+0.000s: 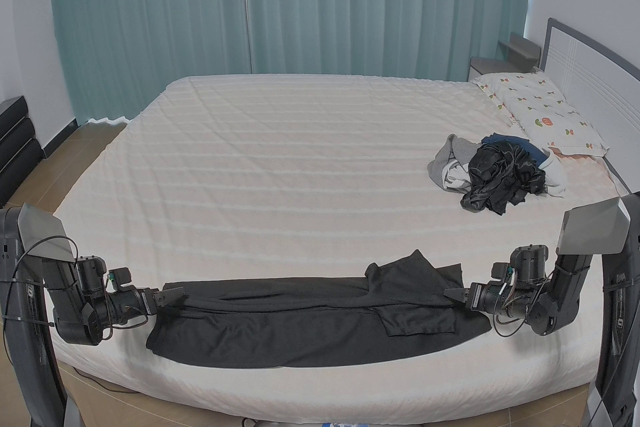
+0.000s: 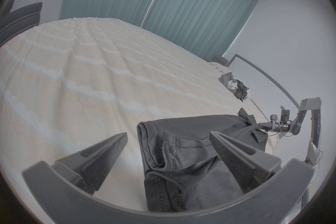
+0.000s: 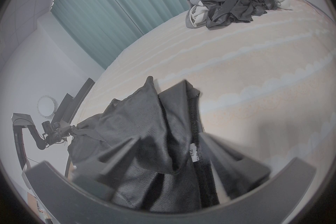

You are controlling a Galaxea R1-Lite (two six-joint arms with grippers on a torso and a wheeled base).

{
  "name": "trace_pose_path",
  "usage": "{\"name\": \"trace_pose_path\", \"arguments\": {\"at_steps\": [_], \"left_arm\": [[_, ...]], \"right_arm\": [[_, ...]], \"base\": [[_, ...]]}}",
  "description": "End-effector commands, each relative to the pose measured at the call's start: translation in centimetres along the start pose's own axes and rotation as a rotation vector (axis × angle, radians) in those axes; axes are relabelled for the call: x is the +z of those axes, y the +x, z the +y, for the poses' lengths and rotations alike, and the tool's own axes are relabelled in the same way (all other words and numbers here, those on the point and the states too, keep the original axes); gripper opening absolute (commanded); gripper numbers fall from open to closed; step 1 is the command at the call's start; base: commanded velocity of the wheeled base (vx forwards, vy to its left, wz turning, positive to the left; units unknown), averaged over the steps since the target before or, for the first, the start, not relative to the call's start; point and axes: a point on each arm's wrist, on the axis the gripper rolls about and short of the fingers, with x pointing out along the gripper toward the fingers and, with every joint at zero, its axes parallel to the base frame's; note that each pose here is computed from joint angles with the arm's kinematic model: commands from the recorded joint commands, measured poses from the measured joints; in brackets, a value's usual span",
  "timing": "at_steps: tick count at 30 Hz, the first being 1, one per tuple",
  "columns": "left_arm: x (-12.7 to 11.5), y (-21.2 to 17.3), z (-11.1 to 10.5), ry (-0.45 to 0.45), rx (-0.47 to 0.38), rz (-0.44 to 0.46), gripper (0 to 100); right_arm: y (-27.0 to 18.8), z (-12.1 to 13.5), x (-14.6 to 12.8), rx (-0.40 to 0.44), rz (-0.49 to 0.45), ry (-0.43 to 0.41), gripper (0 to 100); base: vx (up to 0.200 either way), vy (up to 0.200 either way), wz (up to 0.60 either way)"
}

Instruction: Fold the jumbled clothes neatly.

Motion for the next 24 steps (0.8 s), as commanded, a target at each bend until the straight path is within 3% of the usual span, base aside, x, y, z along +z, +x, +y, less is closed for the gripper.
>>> {"name": "trace_pose_path", "arguments": {"at_steps": [1,3,7,8,9,11,18,20,24], "left_arm": [[0.2,-0.5,0.8,-0.015,-0.01,-0.016,100],[0.7,-1.2,1.3,-0.043,-0.043,-0.035,100],[3.2,-1.6,0.6,-0.205,-0.071,-0.091,100],[3.2,-1.6,0.6,-0.205,-0.071,-0.091,100],[4.7,-1.6,0.1,-0.295,-0.094,-0.123,100],[5.2,-1.0,-0.7,-0.342,-0.111,-0.119,100],[4.9,0.6,-1.7,-0.389,-0.108,-0.037,100],[5.2,1.3,-2.0,-0.414,-0.043,-0.01,100],[5.8,3.5,-2.5,-0.437,0.173,0.009,100]], "right_arm": [[-0.4,0.2,0.5,0.0,-0.023,0.0,100],[-1.2,0.2,1.5,0.003,-0.064,0.028,100],[-2.2,0.3,3.1,0.014,-0.123,0.108,100],[-2.2,0.3,3.1,0.014,-0.123,0.108,100],[-2.3,0.2,3.6,0.02,-0.139,0.166,100],[-2.0,0.2,4.0,0.03,-0.143,0.2,100],[-1.2,-0.6,4.3,0.054,-0.109,0.268,100],[-1.1,-1.0,4.4,0.05,-0.09,0.286,100],[-0.8,-1.1,4.4,0.047,-0.082,0.31,100]], "base": [[0.0,0.0,0.0],[0.0,0.0,0.0],[0.0,0.0,0.0],[0.0,0.0,0.0],[0.0,0.0,0.0],[0.0,0.0,0.0],[0.0,0.0,0.0],[0.0,0.0,0.0],[0.0,0.0,0.0]]}}
